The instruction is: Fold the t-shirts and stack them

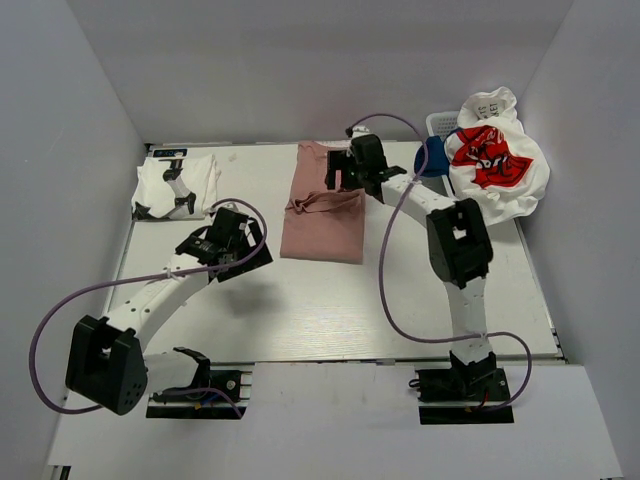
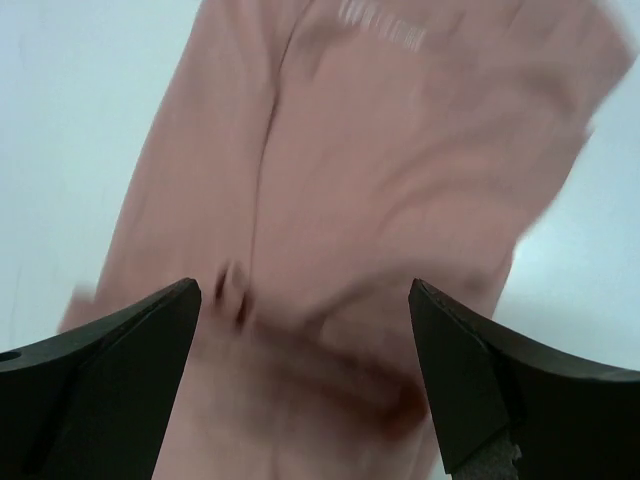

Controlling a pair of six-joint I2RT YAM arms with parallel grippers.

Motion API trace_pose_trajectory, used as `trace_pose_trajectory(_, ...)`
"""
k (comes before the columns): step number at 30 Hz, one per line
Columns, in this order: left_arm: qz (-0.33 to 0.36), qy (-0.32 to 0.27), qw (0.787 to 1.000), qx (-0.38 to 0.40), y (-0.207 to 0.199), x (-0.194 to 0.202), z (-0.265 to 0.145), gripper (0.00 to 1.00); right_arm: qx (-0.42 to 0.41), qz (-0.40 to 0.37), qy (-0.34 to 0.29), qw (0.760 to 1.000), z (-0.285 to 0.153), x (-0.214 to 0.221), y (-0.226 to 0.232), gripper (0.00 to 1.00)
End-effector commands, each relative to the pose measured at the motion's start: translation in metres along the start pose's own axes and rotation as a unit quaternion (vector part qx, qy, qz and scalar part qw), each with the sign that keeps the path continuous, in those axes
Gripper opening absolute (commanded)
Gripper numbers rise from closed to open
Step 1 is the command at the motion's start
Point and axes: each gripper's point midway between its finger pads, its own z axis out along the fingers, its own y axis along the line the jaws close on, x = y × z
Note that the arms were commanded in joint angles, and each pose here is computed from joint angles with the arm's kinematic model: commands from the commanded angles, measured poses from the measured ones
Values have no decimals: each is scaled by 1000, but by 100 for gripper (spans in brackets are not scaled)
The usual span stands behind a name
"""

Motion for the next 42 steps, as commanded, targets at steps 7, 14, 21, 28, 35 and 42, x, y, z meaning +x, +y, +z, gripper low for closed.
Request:
trace_pose_trajectory(7,0,13,1000,8,2,10,8,100,-139,-78,63,985,-114,86,89,90)
trace_pose_trajectory(14,1,20,1000,2,4,13,12,100,-123,-81,109,983,-78,116,87,90)
trace_pose_trajectory(21,1,24,1000,-1,4,14,14,100,-107,-101,84,986,-39,107,85,90)
trace_pose_trajectory(28,7,24,1000,-7,6,14,18,100,-21,-109,32,993,1,72,64,90)
trace_pose_trajectory(35,8,29,999,-17,8,13,20,100,68,-82,-51,993,44,8,26,90)
trace_pose_trajectory(42,12,25,1000,-14,4,8,19,100,80,-35,-164,983,54,-62,-5,90)
